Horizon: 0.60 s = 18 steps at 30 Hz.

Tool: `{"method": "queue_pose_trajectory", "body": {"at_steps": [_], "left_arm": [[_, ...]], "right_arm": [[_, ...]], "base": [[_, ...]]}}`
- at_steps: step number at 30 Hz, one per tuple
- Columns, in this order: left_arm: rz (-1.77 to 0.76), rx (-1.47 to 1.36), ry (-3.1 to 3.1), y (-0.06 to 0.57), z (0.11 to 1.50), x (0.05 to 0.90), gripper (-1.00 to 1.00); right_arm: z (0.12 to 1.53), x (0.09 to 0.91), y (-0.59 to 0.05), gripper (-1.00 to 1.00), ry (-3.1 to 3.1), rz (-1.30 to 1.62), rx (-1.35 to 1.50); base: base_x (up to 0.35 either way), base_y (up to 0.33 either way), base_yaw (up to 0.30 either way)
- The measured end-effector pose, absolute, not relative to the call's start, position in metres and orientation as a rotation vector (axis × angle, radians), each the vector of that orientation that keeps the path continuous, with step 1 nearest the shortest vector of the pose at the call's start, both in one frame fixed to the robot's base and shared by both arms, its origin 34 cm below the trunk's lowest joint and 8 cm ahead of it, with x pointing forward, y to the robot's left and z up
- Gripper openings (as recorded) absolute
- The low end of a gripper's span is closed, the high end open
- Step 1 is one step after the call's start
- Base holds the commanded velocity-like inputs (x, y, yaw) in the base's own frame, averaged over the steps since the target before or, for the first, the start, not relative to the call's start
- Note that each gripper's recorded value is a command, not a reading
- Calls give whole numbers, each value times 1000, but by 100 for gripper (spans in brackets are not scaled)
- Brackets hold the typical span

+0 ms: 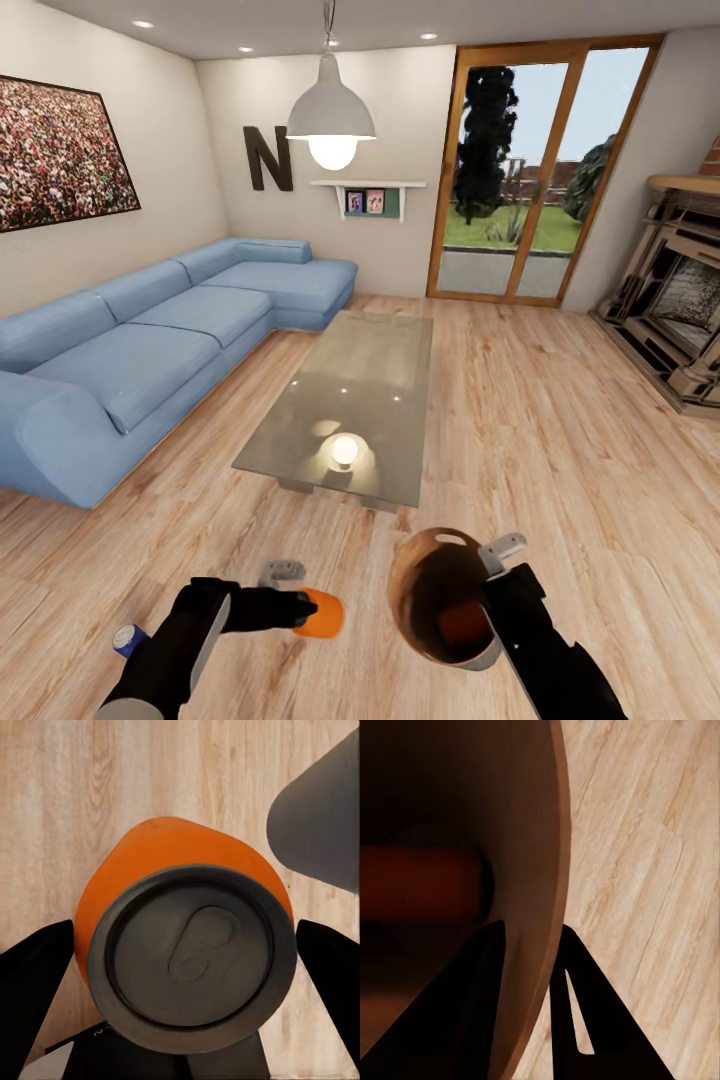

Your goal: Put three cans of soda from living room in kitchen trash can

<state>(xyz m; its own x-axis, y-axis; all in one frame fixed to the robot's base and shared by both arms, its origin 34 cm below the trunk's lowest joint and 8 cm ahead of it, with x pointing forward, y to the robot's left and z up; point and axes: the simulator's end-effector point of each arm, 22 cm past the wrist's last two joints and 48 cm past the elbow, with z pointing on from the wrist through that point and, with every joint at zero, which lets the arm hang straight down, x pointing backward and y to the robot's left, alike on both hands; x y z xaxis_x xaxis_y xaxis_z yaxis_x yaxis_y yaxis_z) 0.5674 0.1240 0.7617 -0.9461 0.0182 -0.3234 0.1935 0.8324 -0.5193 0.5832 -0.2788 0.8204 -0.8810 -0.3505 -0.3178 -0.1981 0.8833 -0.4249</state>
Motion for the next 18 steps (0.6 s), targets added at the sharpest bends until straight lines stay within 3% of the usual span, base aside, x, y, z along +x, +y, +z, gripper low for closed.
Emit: {"method": "queue_pose_trajectory", "body": {"at_steps": [9, 18], "left_arm": [[-1167, 211, 2604, 108, 809, 559, -100], [-1231, 224, 2579, 112, 820, 557, -100]], "right_arm": [[822, 584, -283, -100, 2650, -583, -413], [824, 584, -286, -100, 2642, -610, -410]], "base": [[0, 0, 0], [0, 0, 0]]}}
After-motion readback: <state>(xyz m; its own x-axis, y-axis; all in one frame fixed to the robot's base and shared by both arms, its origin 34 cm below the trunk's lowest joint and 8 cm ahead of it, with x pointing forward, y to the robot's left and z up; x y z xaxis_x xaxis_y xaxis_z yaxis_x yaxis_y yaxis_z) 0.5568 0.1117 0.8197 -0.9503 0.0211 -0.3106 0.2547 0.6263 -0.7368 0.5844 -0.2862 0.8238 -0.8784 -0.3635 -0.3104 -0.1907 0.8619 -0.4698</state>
